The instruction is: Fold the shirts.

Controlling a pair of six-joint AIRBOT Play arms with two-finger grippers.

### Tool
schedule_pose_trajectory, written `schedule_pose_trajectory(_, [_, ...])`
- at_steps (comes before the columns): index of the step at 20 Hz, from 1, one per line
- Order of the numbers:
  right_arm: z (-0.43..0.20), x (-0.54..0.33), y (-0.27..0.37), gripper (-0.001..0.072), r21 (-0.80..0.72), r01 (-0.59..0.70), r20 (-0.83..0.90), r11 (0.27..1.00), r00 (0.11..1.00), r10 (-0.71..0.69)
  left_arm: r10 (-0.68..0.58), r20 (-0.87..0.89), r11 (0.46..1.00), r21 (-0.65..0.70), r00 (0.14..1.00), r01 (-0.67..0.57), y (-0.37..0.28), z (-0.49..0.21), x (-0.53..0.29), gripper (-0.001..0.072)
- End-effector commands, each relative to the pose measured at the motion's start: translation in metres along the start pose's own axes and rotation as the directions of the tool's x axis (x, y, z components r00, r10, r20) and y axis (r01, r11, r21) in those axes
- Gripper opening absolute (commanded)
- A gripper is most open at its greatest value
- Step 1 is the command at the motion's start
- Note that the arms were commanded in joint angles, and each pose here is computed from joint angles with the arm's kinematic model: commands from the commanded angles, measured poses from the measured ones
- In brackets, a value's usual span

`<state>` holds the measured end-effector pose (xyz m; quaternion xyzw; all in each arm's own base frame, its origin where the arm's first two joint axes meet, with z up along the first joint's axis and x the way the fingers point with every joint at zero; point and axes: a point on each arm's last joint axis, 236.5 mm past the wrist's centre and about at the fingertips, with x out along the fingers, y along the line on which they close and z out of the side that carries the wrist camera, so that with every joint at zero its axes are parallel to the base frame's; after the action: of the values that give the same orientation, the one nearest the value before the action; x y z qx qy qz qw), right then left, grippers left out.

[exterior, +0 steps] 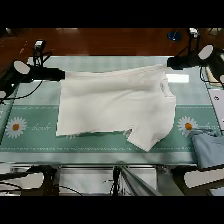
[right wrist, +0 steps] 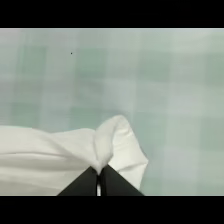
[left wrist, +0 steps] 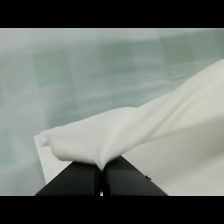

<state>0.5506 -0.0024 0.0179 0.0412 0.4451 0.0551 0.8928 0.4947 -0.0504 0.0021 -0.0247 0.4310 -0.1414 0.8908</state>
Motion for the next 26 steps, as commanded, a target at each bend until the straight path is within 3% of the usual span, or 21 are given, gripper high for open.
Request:
schedule_pose_trajectory(1, [-0.026, -0.020, 0.000, 0.0026, -0.043, 0.009, -0.124, 0.999, 0.992, -0.015, 0.028, -0.171, 0.995, 0.098, 0.985, -0.011, 0.006, -0.025, -0.022, 0.0027])
schedule_pose_trajectory(6, [-0.093, -0.033, 0.003, 0.0026, -0.028, -0.009, -0.404, 1.000, 0.915, -0.003, 0.011, -0.428, 0.999, -0.042, 0.904, -0.032, 0.000, -0.088, -0.030, 0.0027])
schedule_pose_trajectory(10, [-0.120, -0.004, 0.005, 0.0026, -0.006, -0.028, -0.483, 1.000, 0.875, 0.021, -0.013, -0.499, 0.998, -0.065, 0.867, -0.022, -0.001, -0.114, -0.006, 0.0029])
schedule_pose_trajectory(14, [-0.127, 0.021, 0.028, 0.0027, 0.097, -0.104, -0.483, 0.990, 0.864, 0.138, -0.023, -0.486, 0.996, -0.086, 0.874, -0.021, 0.001, -0.116, 0.011, 0.0032])
schedule_pose_trajectory(15, [-0.126, 0.026, 0.034, 0.0029, 0.124, -0.124, -0.471, 0.985, 0.866, 0.168, -0.033, -0.460, 0.995, -0.099, 0.887, -0.014, -0.002, -0.109, 0.013, 0.0057])
schedule_pose_trajectory(16, [-0.122, 0.027, 0.039, 0.0038, 0.143, -0.139, -0.455, 0.980, 0.870, 0.189, -0.050, -0.440, 0.993, -0.116, 0.897, -0.002, -0.006, -0.102, 0.014, 0.0226])
schedule_pose_trajectory(17, [-0.118, 0.027, 0.042, 0.0113, 0.151, -0.147, -0.442, 0.978, 0.874, 0.200, -0.066, -0.425, 0.992, -0.129, 0.903, 0.012, -0.010, -0.095, 0.013, 0.0361])
schedule_pose_trajectory(18, [-0.115, 0.023, 0.044, 0.0169, 0.148, -0.154, -0.440, 0.977, 0.875, 0.205, -0.072, -0.428, 0.992, -0.124, 0.901, 0.020, -0.012, -0.089, 0.008, 0.0418])
schedule_pose_trajectory(20, [-0.110, 0.000, 0.041, 0.0374, 0.086, -0.171, -0.467, 0.981, 0.863, 0.192, -0.051, -0.472, 0.997, -0.079, 0.880, 0.016, -0.007, -0.080, -0.015, 0.0424])
schedule_pose_trajectory(21, [-0.109, -0.021, 0.033, 0.0439, 0.020, -0.166, -0.495, 0.986, 0.855, 0.154, 0.008, -0.511, 0.999, -0.028, 0.860, -0.026, 0.009, -0.077, -0.034, 0.0450])
schedule_pose_trajectory(22, [-0.111, -0.047, 0.014, 0.0502, -0.067, -0.119, -0.540, 0.991, 0.839, 0.064, 0.087, -0.555, 0.996, 0.028, 0.828, -0.085, 0.028, -0.077, -0.057, 0.0531])
schedule_pose_trajectory(24, [-0.111, -0.093, -0.034, 0.0532, -0.125, 0.048, -0.555, 0.991, 0.825, -0.110, 0.244, -0.599, 0.958, 0.028, 0.763, -0.285, 0.075, -0.086, -0.109, 0.0539])
schedule_pose_trajectory(26, [-0.115, -0.118, -0.052, 0.0532, -0.051, 0.084, -0.533, 0.995, 0.841, -0.099, 0.193, -0.609, 0.942, -0.106, 0.770, -0.320, 0.081, -0.108, -0.132, 0.0539])
